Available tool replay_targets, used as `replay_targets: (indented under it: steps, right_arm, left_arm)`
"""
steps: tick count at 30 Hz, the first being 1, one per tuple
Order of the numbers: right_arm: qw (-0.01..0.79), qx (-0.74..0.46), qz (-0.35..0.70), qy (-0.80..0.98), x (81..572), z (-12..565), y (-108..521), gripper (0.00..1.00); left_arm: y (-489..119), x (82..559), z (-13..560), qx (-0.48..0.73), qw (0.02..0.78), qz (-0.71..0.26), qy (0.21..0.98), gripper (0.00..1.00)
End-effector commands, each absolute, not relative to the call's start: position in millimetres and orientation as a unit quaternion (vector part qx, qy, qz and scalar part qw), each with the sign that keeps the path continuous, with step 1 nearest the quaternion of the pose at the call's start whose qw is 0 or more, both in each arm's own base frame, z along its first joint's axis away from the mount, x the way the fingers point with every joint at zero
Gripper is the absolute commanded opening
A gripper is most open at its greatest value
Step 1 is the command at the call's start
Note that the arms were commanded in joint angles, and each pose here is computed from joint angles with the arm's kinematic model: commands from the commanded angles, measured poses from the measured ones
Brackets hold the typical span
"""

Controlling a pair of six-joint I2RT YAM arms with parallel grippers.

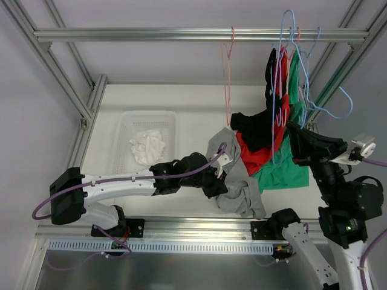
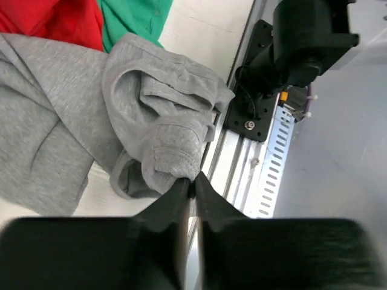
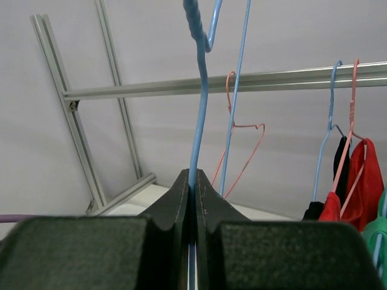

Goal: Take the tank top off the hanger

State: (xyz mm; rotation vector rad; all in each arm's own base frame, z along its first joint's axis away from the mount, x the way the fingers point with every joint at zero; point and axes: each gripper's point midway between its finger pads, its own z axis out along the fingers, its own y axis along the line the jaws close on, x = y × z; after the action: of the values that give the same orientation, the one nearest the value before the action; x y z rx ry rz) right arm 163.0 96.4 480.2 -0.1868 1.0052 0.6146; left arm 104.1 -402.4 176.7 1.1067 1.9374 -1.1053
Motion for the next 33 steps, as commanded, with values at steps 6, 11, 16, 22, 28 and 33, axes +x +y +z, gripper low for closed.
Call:
replay_targets:
  steps: [6, 11, 16, 22, 28, 33]
  right_arm:
    - [0.665, -0.110, 0.262, 0.691, 132.6, 401.4, 92.4, 0.00]
    - [0.593, -0.085, 0.238, 0.765, 153.2, 384.0, 92.3, 0.00]
    - [0.577, -0.084, 0.237, 0.777, 208.0, 408.4, 111.8, 0.00]
    - [0.580, -0.083, 0.211, 0.783, 292.1, 449.9, 132.0, 0.00]
    - [0.556, -0.090, 0.199, 0.802, 373.1, 452.7, 157.9, 0.00]
    - [0.532, -0.080, 0.175, 0.825, 411.2, 422.5, 163.8, 0.00]
  left_arm:
    - [-370.3, 140.5, 188.7, 0.331, 0.407, -0.346, 0.778, 0.93]
    - [-339.7, 143.6, 177.7, 0.331, 0.412, -0.298, 0.795, 0.99]
    - [-319.9, 146.3, 171.2, 0.314, 0.420, -0.275, 0.806, 0.99]
    - [-314.7, 140.0, 163.9, 0.318, 0.408, -0.279, 0.809, 0.99]
    - [-316.3, 136.5, 152.4, 0.321, 0.390, -0.277, 0.817, 0.99]
    - [-320.9, 134.7, 153.0, 0.319, 0.383, -0.284, 0.819, 0.99]
